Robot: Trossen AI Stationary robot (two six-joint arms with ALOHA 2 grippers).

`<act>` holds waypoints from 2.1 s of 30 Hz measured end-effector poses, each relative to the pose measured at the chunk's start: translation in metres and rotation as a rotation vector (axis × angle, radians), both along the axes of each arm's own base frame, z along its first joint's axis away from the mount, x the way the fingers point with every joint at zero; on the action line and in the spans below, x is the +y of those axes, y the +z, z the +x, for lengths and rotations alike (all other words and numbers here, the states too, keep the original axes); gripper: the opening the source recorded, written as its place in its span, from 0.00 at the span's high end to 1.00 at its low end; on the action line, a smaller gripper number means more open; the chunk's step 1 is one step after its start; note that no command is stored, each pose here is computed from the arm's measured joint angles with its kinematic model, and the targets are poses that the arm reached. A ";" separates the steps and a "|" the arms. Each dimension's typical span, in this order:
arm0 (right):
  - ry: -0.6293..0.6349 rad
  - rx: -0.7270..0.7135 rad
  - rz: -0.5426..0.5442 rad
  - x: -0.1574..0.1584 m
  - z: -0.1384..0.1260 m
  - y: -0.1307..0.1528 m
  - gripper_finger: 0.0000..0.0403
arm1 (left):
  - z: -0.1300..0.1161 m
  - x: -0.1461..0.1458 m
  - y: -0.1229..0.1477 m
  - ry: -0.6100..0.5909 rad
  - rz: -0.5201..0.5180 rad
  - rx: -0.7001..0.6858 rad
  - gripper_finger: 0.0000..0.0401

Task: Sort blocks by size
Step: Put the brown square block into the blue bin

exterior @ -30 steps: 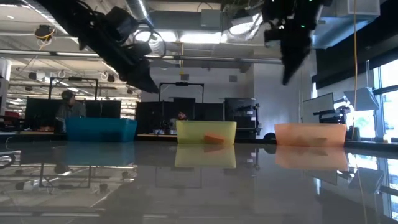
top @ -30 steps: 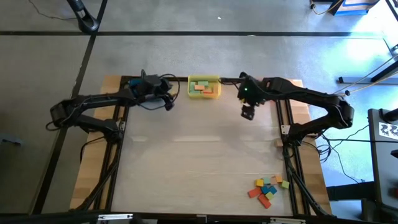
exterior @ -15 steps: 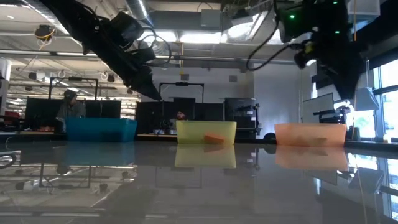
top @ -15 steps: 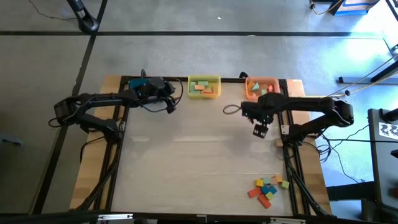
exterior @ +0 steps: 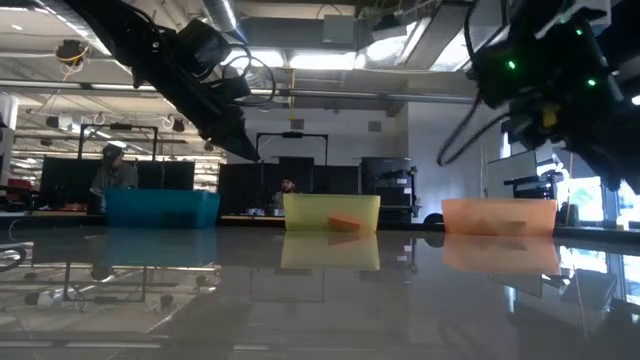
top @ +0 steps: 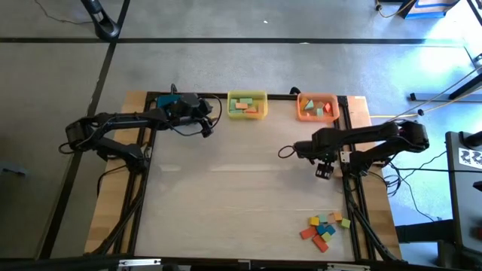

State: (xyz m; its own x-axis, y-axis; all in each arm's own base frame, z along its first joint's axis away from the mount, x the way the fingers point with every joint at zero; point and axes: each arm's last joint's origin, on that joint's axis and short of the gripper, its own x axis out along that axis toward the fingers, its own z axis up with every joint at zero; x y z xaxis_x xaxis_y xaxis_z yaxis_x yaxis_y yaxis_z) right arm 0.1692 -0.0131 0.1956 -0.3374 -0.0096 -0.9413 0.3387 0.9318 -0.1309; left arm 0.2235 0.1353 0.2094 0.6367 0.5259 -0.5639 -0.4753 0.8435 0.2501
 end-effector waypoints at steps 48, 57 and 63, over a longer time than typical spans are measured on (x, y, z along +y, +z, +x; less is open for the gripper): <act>0.093 0.410 0.326 0.017 -0.002 -0.098 0.33 | 0.001 0.001 0.003 0.002 0.015 -0.029 0.40; 0.135 0.536 0.266 0.020 -0.001 -0.111 0.51 | 0.002 0.001 0.005 -0.004 0.034 -0.044 0.40; 0.209 0.506 0.193 0.018 0.015 -0.106 0.57 | 0.003 0.002 0.005 -0.004 0.035 -0.046 0.40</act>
